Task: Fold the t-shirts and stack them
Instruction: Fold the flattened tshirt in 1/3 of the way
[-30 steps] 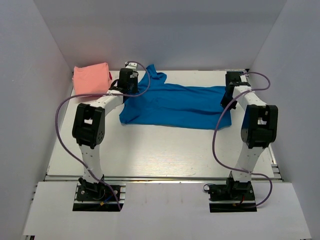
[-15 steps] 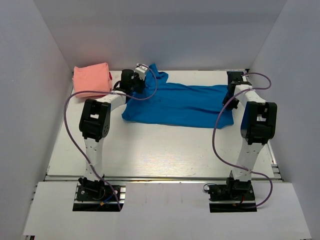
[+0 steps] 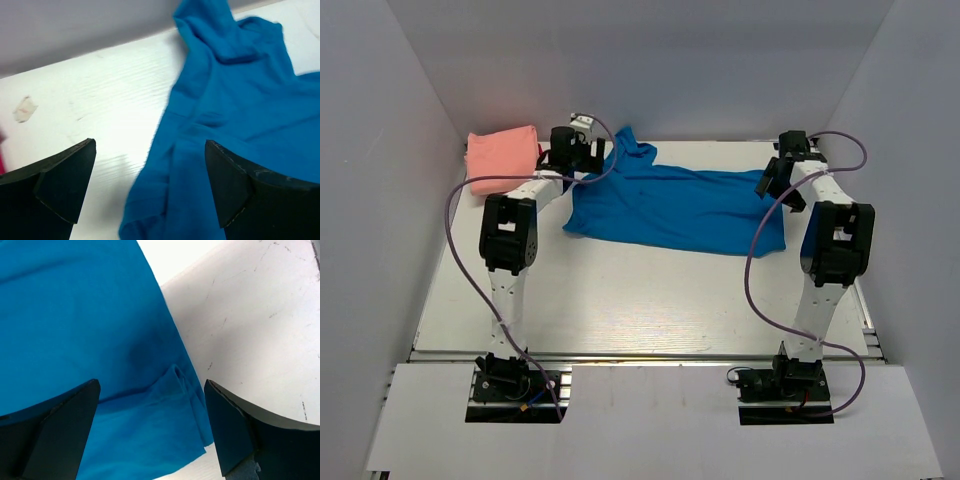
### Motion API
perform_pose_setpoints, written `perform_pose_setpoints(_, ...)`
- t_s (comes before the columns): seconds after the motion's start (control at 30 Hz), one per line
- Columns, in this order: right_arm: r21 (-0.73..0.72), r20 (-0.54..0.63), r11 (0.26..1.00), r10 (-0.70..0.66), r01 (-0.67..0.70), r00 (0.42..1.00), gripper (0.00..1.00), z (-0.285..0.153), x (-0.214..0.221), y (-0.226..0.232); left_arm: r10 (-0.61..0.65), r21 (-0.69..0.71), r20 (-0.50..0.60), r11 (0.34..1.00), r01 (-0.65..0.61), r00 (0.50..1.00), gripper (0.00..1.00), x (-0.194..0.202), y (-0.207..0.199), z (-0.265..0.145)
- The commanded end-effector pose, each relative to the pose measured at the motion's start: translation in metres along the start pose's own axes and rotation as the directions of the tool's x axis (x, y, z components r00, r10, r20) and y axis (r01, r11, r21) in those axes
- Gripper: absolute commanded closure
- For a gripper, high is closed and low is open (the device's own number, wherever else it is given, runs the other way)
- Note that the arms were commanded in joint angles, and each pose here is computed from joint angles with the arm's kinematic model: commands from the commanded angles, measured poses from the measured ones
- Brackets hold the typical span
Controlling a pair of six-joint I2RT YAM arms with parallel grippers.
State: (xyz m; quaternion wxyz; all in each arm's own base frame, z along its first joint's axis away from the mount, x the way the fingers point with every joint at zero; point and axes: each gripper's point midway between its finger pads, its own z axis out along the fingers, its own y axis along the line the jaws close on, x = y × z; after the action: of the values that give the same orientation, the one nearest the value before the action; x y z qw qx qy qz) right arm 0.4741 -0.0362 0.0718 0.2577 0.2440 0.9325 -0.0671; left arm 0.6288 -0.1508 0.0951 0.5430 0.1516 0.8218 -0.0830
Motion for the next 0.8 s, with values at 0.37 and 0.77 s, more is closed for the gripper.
perform_pose_setpoints(0.37, -0.395, -0.019, 0.915, -0.091, 0.076, 0.996, 0.1, -0.058, 0.056, 0.035, -0.164, 0.17, -0.086, 0.969, 0.177, 0.983, 0.0, -0.044, -0.049, -0.094)
perform_pose_setpoints(0.77, -0.363, -0.152, 0.931, -0.102, 0.041, 0.983, 0.1, -0.008, 0.111, 0.025, -0.282, 0.106, -0.403, 0.93, 0.351, 0.87, 0.0, 0.12, -0.06, -0.13)
